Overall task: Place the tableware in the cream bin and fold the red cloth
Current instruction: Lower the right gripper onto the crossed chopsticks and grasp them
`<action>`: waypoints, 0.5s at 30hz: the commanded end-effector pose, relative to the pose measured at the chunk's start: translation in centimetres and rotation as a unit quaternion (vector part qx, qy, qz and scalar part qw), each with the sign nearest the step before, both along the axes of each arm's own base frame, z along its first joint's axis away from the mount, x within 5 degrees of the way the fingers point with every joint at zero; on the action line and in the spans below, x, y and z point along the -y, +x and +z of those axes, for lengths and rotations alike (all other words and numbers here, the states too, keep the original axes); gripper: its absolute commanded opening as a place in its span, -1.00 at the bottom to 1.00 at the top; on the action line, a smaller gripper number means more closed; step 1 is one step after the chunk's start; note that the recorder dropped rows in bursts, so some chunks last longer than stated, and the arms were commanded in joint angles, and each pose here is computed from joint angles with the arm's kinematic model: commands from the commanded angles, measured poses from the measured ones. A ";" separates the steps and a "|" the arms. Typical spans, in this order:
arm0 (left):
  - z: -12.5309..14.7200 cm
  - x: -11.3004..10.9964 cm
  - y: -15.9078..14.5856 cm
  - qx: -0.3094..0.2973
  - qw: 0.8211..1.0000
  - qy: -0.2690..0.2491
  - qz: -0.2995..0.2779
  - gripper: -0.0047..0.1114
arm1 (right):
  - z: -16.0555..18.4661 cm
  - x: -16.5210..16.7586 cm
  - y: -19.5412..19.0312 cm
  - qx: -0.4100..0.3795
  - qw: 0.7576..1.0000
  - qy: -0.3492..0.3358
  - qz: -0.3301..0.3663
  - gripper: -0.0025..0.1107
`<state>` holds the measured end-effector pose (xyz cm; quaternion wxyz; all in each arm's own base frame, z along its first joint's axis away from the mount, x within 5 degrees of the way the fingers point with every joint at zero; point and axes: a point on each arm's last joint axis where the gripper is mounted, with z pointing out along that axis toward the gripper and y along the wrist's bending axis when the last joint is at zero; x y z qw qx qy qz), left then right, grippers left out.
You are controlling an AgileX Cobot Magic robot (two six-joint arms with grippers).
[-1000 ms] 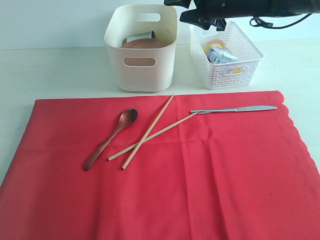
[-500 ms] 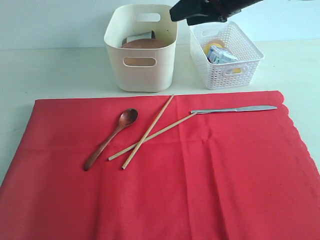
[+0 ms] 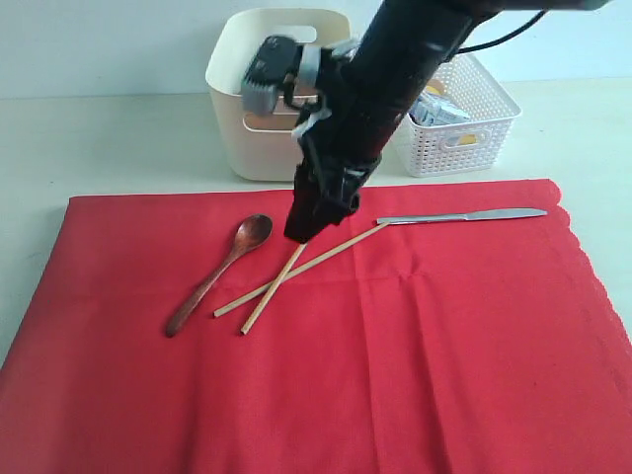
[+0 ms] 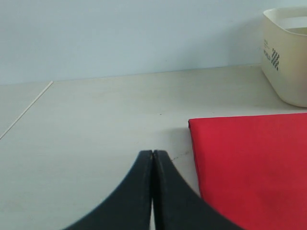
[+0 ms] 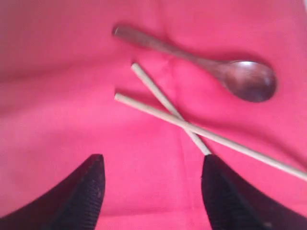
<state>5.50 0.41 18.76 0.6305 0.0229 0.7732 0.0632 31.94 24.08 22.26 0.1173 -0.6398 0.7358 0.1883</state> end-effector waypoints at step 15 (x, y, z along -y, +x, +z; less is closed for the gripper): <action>0.1 0.0 0.0 0.006 1.000 -0.001 -0.002 -0.90 | -8.5 -5.9 -1.3 0.116 0.976 -0.096 0.155 0.02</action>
